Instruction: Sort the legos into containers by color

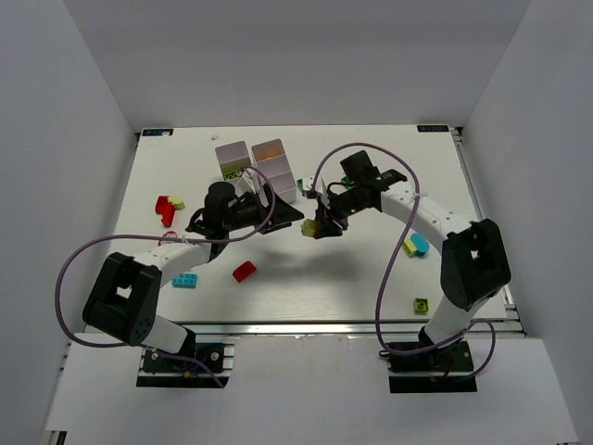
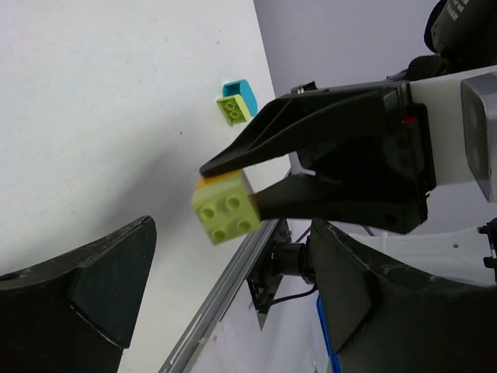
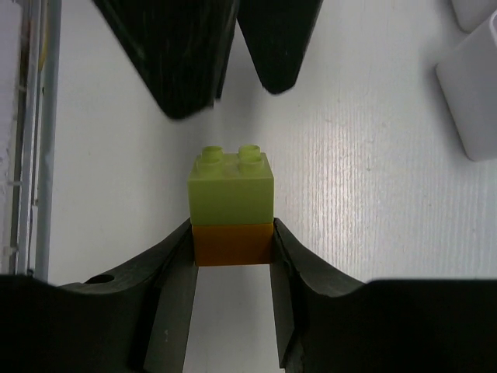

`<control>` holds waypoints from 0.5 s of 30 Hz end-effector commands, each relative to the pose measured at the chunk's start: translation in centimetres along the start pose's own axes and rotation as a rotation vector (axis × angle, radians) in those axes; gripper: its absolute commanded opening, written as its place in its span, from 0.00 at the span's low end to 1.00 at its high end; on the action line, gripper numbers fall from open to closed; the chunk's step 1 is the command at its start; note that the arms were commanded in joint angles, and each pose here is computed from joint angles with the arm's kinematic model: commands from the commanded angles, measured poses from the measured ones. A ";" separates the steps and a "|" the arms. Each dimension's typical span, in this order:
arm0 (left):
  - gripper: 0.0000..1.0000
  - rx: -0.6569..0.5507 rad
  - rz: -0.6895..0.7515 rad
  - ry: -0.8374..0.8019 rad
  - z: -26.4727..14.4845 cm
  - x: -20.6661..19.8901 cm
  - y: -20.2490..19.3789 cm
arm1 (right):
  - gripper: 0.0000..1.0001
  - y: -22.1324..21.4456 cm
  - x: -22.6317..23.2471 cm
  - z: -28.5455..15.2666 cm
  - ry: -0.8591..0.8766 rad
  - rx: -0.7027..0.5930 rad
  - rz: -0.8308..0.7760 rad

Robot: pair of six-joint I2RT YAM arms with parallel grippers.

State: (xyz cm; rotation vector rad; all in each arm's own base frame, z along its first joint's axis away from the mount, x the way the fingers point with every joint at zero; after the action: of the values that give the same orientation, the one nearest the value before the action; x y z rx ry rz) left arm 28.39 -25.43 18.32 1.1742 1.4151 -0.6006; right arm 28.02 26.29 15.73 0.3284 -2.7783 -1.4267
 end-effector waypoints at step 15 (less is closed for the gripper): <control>0.79 0.010 0.042 0.030 0.7 -0.6 -0.2 | 0.00 4.5 -1.6 0.5 -0.116 -0.032 -0.005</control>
State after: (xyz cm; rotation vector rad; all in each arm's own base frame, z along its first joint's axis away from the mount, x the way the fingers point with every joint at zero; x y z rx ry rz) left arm 28.16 -25.98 18.04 1.2108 1.4332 -0.5841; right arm 28.20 28.72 16.54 0.2149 -2.8198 -1.4384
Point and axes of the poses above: each gripper's point midway between its finger pads, its own z axis out along the fingers, its own x axis along the line the jaws close on, y = z × x, the point moved 3 cm from there along -z, back along the fingers, and after that the axes turned 10 degrees about -z, right-handed, at the moved point
